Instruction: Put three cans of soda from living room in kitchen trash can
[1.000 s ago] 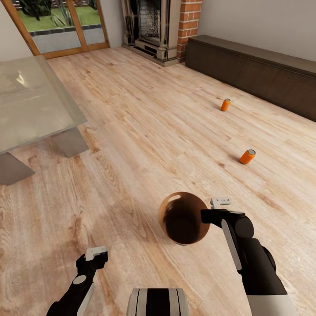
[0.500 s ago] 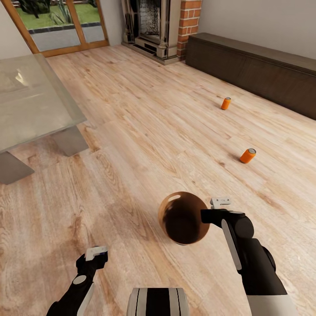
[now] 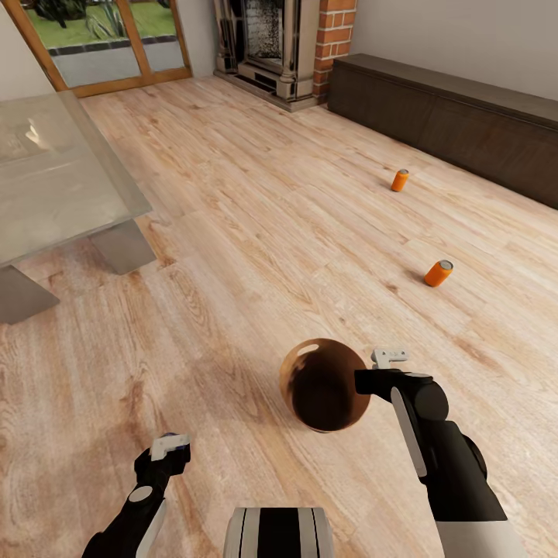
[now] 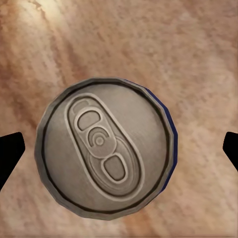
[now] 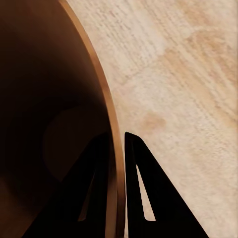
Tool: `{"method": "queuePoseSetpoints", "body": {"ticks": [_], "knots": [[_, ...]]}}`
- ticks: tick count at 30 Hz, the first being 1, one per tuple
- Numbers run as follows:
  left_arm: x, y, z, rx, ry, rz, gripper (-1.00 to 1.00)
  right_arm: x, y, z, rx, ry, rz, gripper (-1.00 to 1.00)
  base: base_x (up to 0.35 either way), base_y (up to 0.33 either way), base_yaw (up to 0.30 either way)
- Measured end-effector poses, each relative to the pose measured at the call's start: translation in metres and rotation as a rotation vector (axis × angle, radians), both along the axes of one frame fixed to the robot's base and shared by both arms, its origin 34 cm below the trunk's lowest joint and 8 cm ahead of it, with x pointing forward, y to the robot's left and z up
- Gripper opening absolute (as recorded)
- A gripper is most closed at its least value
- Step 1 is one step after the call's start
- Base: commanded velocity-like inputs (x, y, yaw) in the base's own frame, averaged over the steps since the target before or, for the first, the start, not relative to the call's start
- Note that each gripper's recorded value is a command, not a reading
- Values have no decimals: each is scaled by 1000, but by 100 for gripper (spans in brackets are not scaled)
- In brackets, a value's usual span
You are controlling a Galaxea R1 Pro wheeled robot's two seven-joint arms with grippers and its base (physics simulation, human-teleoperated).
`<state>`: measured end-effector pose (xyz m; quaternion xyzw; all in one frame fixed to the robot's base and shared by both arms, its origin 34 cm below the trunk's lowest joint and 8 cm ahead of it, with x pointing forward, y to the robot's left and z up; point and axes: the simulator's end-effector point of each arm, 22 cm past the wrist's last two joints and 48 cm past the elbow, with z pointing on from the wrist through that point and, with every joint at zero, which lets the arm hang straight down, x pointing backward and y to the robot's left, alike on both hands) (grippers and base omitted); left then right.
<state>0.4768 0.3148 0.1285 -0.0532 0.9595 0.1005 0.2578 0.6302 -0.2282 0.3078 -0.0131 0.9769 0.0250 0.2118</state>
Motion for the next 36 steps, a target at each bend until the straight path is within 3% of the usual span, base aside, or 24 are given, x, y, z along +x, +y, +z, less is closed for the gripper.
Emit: {"method": "queuePoseSetpoints", "body": {"ticks": [10, 11, 36], "knots": [[0, 0, 0, 0, 1, 0, 100, 0, 0, 0, 2, 0, 0, -100, 0, 0, 0], [0, 0, 0, 0, 0, 0, -100, 0, 0, 0, 2, 0, 0, -100, 0, 0, 0], [1, -1, 0, -1, -3, -2, -100, 0, 1, 0, 1, 0, 1, -100, 0, 0, 0]]}}
